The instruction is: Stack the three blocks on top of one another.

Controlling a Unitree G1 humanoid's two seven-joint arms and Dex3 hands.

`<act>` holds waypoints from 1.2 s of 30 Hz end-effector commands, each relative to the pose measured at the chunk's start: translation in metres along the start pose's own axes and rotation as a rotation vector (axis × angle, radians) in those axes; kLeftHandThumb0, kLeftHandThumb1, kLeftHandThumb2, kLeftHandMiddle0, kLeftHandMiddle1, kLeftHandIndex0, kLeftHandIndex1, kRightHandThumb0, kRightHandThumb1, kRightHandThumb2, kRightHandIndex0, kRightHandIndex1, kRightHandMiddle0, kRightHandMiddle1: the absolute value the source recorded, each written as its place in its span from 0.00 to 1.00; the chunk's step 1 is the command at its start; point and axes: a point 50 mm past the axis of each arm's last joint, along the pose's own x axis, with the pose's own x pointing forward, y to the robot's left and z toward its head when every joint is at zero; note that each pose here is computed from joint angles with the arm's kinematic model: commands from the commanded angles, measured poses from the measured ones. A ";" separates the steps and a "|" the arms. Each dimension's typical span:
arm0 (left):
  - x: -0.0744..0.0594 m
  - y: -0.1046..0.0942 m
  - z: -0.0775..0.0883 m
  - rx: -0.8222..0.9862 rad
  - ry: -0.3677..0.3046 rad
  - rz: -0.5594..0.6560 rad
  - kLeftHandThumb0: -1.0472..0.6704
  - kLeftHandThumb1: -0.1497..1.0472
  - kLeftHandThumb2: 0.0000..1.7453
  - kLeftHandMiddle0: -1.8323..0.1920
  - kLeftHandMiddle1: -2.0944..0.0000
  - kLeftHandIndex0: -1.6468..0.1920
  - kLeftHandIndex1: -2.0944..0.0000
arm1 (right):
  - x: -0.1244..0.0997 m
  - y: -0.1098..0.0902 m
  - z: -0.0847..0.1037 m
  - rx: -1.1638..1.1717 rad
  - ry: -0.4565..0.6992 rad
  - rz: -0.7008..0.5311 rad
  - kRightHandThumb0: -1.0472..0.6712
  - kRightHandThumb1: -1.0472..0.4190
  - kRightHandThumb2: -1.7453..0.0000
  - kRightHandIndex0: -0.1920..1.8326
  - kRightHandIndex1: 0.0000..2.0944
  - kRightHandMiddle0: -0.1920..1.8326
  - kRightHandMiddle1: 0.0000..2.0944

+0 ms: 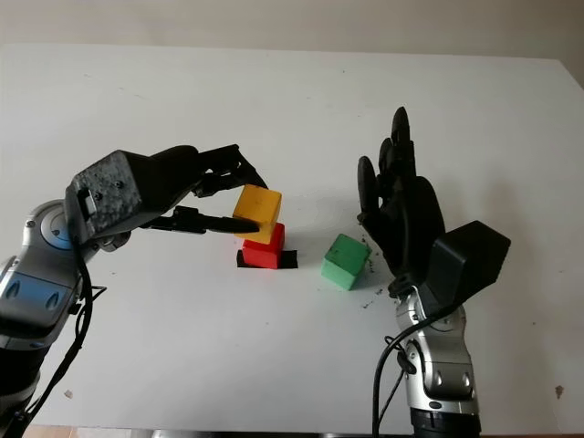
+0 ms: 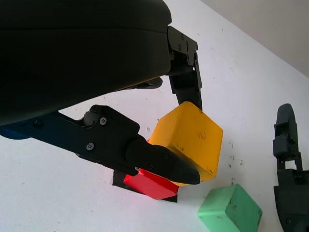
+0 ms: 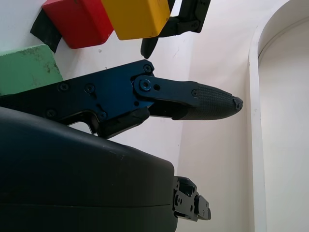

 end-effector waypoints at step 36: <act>0.006 -0.001 -0.010 0.069 -0.019 -0.032 0.39 1.00 0.12 0.77 0.98 0.74 0.20 | -0.003 -0.003 0.004 0.017 -0.007 0.001 0.20 0.00 0.69 0.00 0.00 0.00 0.00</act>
